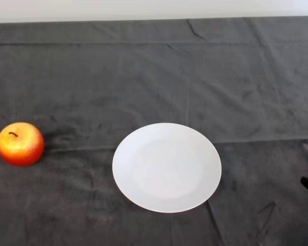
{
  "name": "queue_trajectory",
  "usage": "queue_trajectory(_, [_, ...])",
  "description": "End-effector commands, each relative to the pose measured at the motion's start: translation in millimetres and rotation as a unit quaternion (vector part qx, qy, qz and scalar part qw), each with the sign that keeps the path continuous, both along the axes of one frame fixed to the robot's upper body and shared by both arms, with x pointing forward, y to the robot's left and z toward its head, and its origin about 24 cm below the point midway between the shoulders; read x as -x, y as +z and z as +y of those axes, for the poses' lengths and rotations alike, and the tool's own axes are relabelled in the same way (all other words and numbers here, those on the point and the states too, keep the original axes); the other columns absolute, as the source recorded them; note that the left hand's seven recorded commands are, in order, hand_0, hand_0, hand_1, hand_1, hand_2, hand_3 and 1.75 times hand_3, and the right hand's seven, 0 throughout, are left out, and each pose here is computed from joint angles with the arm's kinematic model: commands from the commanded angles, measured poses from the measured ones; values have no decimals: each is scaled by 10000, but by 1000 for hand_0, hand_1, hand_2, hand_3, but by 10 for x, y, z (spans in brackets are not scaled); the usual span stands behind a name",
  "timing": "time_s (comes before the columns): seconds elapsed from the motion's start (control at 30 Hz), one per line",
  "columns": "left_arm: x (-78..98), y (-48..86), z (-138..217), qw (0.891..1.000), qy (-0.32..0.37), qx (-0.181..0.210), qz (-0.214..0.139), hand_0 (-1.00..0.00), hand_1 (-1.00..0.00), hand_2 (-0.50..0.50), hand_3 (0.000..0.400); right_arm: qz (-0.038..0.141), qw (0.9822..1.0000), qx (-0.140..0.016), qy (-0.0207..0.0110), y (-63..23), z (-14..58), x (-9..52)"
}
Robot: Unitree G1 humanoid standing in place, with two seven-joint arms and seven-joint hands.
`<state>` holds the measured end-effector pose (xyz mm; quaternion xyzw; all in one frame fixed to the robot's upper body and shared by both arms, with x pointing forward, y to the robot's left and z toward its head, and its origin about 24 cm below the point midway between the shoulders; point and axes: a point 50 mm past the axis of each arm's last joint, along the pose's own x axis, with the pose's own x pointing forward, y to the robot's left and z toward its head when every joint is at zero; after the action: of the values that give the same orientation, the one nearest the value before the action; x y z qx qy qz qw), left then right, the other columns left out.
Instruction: Move the apple to the plate
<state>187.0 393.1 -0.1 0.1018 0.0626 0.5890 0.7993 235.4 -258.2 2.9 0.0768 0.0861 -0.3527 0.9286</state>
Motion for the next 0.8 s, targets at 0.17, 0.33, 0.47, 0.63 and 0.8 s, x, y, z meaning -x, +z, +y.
queue_trajectory(0.17, [-5, 135, 166, 9998, 31, -158, 120, 0, 0, 0, 0, 378, 9990, -232, 6, -155, 30, 109])
queue_trajectory(0.33, [-22, 204, 207, 9997, -21, -242, 39, 0, 0, 0, 0, 378, 9990, -232, 6, -155, 30, 109])
queue_trajectory(0.47, [-31, 254, 241, 9995, -76, -302, 10, 0, 0, 0, 0, 378, 9990, -232, 6, -155, 30, 109])
queue_trajectory(0.63, [-52, 321, 283, 9991, -170, -379, -1, 0, 0, 0, 0, 378, 9990, -232, 6, -155, 30, 109])
queue_trajectory(0.8, [-83, 386, 318, 9984, -335, -462, 25, 0, 0, 0, 0, 378, 9990, -232, 6, -155, 30, 109])
